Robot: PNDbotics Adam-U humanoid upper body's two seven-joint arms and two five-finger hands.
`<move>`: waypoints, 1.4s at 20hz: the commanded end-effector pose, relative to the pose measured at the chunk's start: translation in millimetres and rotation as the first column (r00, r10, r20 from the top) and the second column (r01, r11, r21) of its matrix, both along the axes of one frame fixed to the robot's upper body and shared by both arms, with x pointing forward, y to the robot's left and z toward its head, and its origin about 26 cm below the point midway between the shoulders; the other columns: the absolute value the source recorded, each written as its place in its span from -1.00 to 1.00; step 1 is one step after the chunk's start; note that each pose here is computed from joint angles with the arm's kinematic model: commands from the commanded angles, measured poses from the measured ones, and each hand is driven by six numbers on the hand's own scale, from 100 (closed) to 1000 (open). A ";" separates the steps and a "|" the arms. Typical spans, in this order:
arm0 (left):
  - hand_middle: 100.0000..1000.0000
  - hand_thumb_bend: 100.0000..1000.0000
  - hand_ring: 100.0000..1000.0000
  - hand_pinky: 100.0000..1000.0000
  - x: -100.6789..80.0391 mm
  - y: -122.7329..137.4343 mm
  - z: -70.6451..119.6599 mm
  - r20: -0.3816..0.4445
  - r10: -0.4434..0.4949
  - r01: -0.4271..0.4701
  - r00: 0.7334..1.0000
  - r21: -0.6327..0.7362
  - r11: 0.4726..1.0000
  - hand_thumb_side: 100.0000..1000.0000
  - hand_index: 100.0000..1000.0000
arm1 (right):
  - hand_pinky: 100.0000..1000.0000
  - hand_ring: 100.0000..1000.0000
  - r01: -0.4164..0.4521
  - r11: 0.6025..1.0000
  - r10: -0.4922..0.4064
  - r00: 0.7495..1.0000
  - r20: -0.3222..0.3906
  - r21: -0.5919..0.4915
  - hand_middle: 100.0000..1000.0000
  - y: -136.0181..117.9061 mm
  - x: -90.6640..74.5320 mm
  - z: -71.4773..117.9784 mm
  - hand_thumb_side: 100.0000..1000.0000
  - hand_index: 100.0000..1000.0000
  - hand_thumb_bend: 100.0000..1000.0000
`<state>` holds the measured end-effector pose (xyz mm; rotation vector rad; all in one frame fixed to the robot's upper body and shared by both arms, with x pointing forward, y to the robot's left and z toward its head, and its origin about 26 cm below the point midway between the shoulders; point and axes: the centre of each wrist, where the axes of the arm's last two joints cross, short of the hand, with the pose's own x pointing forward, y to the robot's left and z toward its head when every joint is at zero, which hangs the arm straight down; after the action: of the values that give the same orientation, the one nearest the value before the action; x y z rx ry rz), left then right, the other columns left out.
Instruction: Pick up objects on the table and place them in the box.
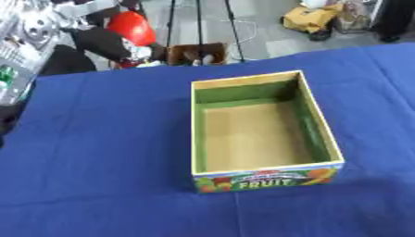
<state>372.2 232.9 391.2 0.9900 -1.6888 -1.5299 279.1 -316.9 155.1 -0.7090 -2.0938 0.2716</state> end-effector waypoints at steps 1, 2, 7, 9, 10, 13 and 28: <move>-0.26 -1.00 -0.36 -1.00 -8.1 -18.6 9.9 0.016 -0.080 0.080 0.997 -0.006 0.997 -0.62 -0.16 | -0.04 0.06 -0.020 1.000 0.020 0.999 0.024 -0.018 -0.26 0.4 -1.3 9.9 0.75 -0.05 -1.00; -0.26 -1.00 -0.36 -1.00 -7.5 -25.5 9.3 0.009 -0.103 0.103 0.995 -0.011 0.995 -0.62 -0.17 | -0.04 0.06 -0.025 1.000 0.025 0.999 0.023 -0.018 -0.26 1.0 -0.9 10.2 0.75 -0.05 -1.00; -0.27 -1.00 -0.37 -1.00 -3.6 -56.3 5.0 -0.029 -0.196 0.196 0.980 -0.010 0.981 -0.60 -0.18 | -0.04 0.06 -0.041 0.999 0.041 0.999 0.018 -0.015 -0.27 3.3 0.3 11.6 0.75 -0.05 -1.00; -0.26 -1.00 -0.37 -1.00 -1.6 -66.6 1.3 -0.049 -0.221 0.221 0.974 0.001 0.975 -0.60 -0.18 | -0.04 0.06 -0.046 0.999 0.047 0.999 0.018 -0.015 -0.27 4.1 0.9 12.3 0.75 -0.05 -1.00; -0.26 -1.00 -0.37 -1.00 -0.4 -71.2 -0.9 -0.059 -0.231 0.232 0.971 0.007 0.973 -0.60 -0.17 | -0.04 0.06 -0.049 0.999 0.049 0.999 0.018 -0.015 -0.27 4.4 1.1 12.7 0.75 -0.05 -1.00; -0.26 -1.00 -0.37 -1.00 4.5 -83.1 -8.1 -0.090 -0.251 0.254 0.964 0.021 0.967 -0.60 -0.17 | -0.04 0.06 -0.052 0.999 0.052 0.998 0.019 -0.014 -0.27 5.0 1.6 13.3 0.75 -0.06 -1.00; -0.20 -1.00 -0.33 -1.00 41.5 -123.0 -63.5 -0.187 -0.242 0.266 0.952 0.111 0.958 -0.63 -0.17 | -0.05 0.06 -0.065 0.998 0.066 0.997 0.028 -0.011 -0.27 8.2 3.6 16.1 0.75 -0.06 -1.00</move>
<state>413.2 110.5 322.9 0.6541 -1.6497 -1.8533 284.3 -309.3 161.9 -0.6491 -2.1122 0.2952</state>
